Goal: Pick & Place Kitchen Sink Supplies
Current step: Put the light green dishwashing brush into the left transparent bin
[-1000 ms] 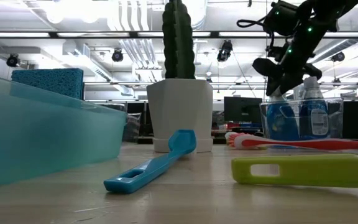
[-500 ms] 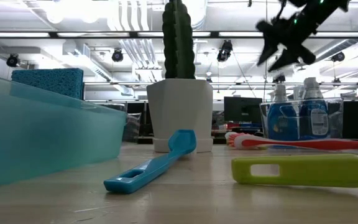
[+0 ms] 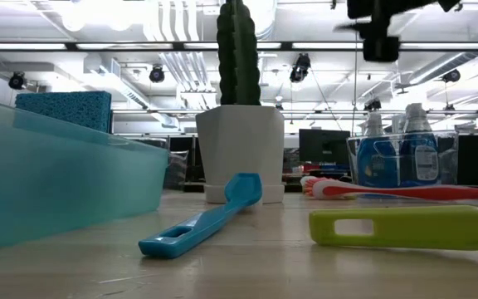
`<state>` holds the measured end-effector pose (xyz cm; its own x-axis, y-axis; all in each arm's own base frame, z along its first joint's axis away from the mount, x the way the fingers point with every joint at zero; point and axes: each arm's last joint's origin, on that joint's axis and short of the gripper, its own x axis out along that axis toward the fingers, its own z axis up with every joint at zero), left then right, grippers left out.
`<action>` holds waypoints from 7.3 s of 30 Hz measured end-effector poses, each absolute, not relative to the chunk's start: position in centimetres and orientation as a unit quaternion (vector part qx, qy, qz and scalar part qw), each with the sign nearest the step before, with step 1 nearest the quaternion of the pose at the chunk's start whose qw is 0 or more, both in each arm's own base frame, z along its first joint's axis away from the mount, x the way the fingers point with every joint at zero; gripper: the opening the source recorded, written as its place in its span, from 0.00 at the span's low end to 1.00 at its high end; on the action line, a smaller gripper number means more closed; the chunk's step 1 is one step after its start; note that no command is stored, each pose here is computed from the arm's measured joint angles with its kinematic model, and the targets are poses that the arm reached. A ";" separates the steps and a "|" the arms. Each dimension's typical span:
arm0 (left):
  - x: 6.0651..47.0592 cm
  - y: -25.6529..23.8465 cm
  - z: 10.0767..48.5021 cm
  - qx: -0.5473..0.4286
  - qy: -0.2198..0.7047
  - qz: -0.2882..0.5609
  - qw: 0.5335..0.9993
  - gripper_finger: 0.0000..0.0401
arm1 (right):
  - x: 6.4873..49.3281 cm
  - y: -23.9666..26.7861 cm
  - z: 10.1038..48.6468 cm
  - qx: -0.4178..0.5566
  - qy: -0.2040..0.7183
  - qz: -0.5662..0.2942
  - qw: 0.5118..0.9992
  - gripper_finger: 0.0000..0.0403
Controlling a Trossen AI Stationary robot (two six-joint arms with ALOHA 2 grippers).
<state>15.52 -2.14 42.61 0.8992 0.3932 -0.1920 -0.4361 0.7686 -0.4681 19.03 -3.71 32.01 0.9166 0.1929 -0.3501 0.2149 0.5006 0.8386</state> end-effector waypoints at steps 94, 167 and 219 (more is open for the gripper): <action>17.1 -3.7 44.0 -0.276 -0.061 -0.024 0.959 0.38 | 30.2 11.2 34.1 0.321 0.332 0.016 0.887 0.07; 16.8 -3.7 46.8 -0.244 -0.206 -0.059 0.946 0.38 | 42.7 6.6 47.3 0.215 0.018 -0.022 0.976 0.07; 13.5 -2.0 46.3 -0.216 -0.178 0.098 0.955 0.08 | 44.3 5.7 45.7 0.211 0.030 -0.016 0.977 0.39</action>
